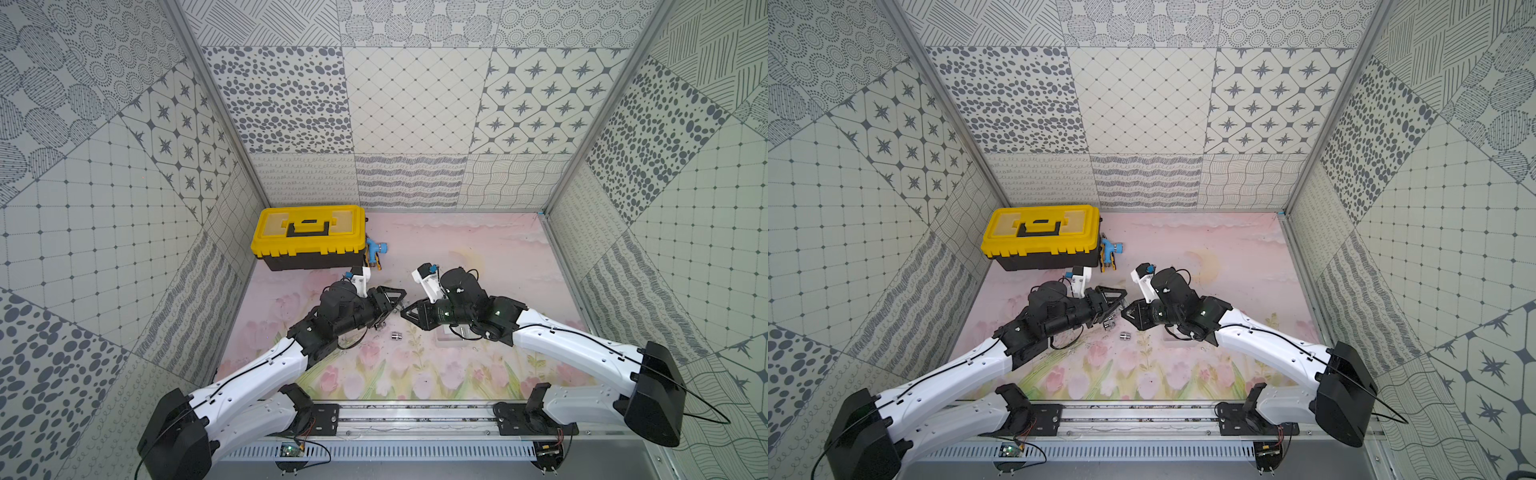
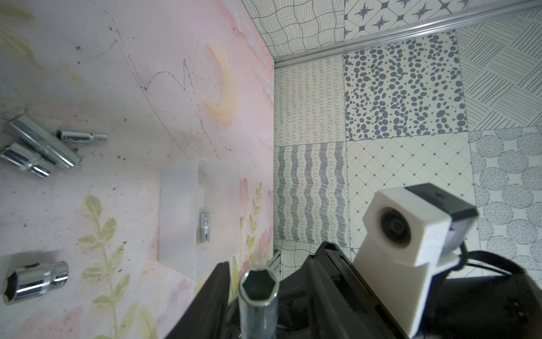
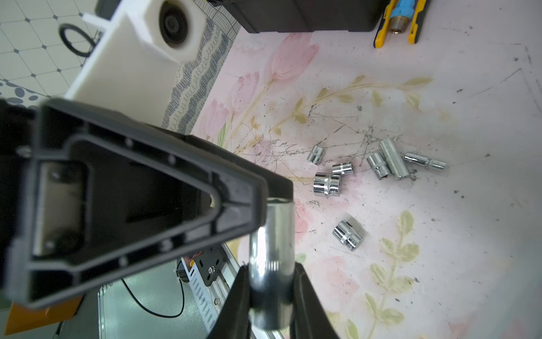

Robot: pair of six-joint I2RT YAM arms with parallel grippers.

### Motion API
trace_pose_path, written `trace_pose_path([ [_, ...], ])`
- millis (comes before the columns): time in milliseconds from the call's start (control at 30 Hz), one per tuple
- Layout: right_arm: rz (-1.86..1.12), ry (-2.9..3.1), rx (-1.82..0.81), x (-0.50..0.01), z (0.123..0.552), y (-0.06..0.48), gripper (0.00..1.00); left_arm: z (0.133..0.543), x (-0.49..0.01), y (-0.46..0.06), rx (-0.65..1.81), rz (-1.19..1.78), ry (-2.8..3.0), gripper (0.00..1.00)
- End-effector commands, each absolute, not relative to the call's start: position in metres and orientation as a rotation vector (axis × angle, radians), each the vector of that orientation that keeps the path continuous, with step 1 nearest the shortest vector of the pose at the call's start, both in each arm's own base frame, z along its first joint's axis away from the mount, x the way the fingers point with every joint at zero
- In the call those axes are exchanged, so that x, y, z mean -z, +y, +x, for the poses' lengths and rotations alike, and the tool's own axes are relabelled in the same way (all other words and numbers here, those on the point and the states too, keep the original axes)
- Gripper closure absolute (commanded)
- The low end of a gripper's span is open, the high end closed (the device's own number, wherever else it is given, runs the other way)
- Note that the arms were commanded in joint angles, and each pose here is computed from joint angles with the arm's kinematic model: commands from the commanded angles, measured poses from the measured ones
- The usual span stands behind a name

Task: Put the socket on the desktop into the storage box
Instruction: Pick up the socket head at the center of the board.

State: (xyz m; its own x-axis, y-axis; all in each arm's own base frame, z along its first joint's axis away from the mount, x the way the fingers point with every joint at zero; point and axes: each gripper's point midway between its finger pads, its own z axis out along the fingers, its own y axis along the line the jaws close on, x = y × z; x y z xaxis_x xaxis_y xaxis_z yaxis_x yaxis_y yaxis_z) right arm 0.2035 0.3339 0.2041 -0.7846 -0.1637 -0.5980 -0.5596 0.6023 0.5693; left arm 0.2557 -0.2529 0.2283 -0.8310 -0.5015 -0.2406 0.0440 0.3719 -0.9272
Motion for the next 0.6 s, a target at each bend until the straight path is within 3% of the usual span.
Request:
trace_pose_path([
  [0,-0.693,2.29,-0.984,-0.215,0.205,0.33,1.0,0.248,-0.236,-0.268,1.528,-0.225,2.254,0.37],
  [100,-0.721,2.288,-0.948,-0.213,0.204,0.325,1.0,0.247,-0.242,-0.277,1.561,-0.15,2.272,0.37],
  [300,-0.719,2.267,-0.932,-0.215,0.204,0.321,1.0,0.242,-0.244,-0.286,1.585,-0.067,2.328,0.51],
  [567,-0.711,2.227,-0.948,-0.223,0.202,0.318,1.0,0.237,-0.224,-0.273,1.422,-0.066,2.452,0.39],
])
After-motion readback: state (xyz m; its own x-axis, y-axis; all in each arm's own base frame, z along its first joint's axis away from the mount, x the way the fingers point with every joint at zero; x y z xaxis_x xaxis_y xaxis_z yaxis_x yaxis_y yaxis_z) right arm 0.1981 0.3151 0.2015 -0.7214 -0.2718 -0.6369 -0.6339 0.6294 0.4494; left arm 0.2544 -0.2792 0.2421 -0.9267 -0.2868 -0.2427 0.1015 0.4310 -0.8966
